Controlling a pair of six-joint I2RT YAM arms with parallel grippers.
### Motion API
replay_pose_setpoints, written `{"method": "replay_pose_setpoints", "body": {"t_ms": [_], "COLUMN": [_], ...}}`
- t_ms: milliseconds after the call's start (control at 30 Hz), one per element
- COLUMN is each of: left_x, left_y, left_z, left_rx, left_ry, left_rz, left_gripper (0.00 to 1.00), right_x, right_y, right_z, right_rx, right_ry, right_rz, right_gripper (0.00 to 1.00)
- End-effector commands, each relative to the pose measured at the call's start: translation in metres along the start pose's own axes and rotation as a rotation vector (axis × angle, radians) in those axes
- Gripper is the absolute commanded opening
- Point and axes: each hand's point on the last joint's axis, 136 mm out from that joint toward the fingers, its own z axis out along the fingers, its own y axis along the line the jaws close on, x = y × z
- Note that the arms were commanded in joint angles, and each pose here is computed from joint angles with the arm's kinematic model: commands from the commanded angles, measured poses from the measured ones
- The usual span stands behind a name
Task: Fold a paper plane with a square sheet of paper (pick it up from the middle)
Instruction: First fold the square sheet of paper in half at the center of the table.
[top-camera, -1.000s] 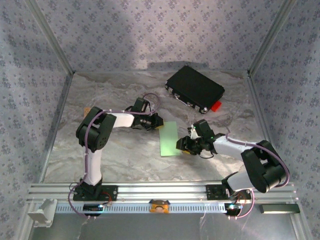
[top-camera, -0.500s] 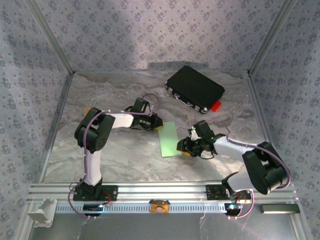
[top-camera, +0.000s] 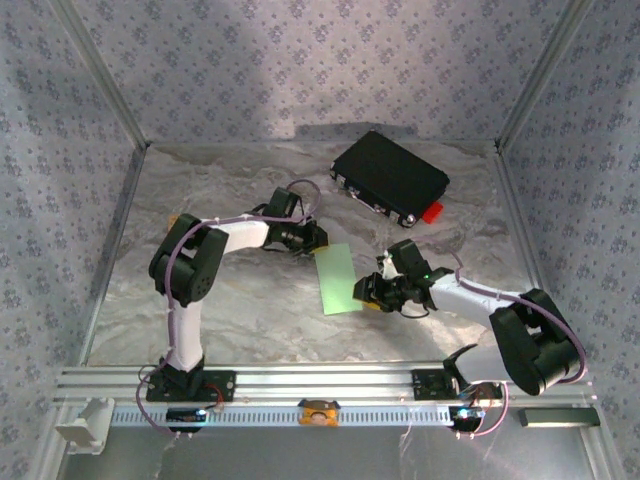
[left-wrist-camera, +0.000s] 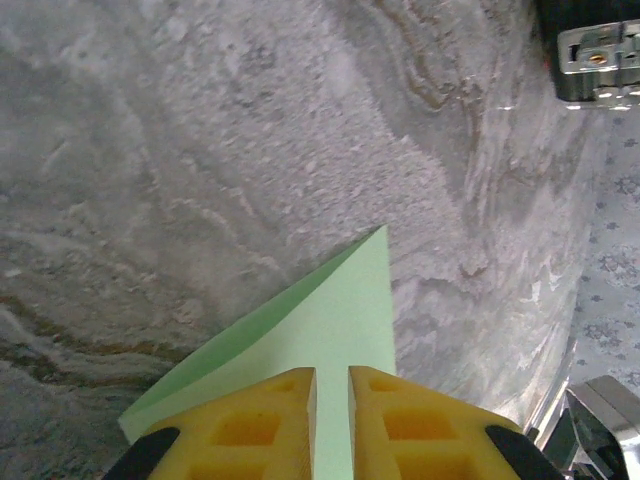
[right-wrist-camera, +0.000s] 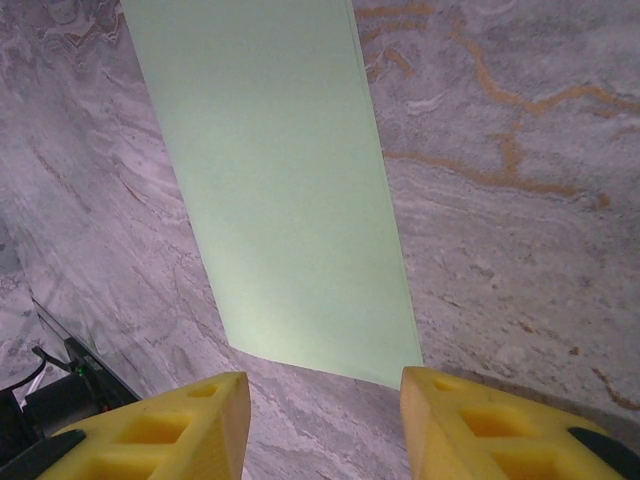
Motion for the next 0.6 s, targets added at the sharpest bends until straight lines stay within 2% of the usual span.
{"method": "replay_pose_setpoints", "body": {"t_ms": [0,267,567], "left_x": [0.016,0.032,0.031], "left_y": [0.029,0.057,0.056], "left_z": [0.010,0.014,0.012], "left_rx": [-0.065,-0.097,-0.091], "left_ry": [0.042,0.063,0.056], "left_rz": [-0.030,-0.075,-0.071], "left_gripper": [0.16,0.15,0.15], "right_x": [0.009,0.011,0.011], "right_y": [-0.001,-0.009,-0.003], "right_z": [-0.001,0.001,0.007], "right_rx": [-0.004,0.026,-0.014], "right_ry": [0.029,0.048,0.069], "right_rz": [0.019,0.049,0.061], "right_gripper": [0.47,0.51,0.51]}}
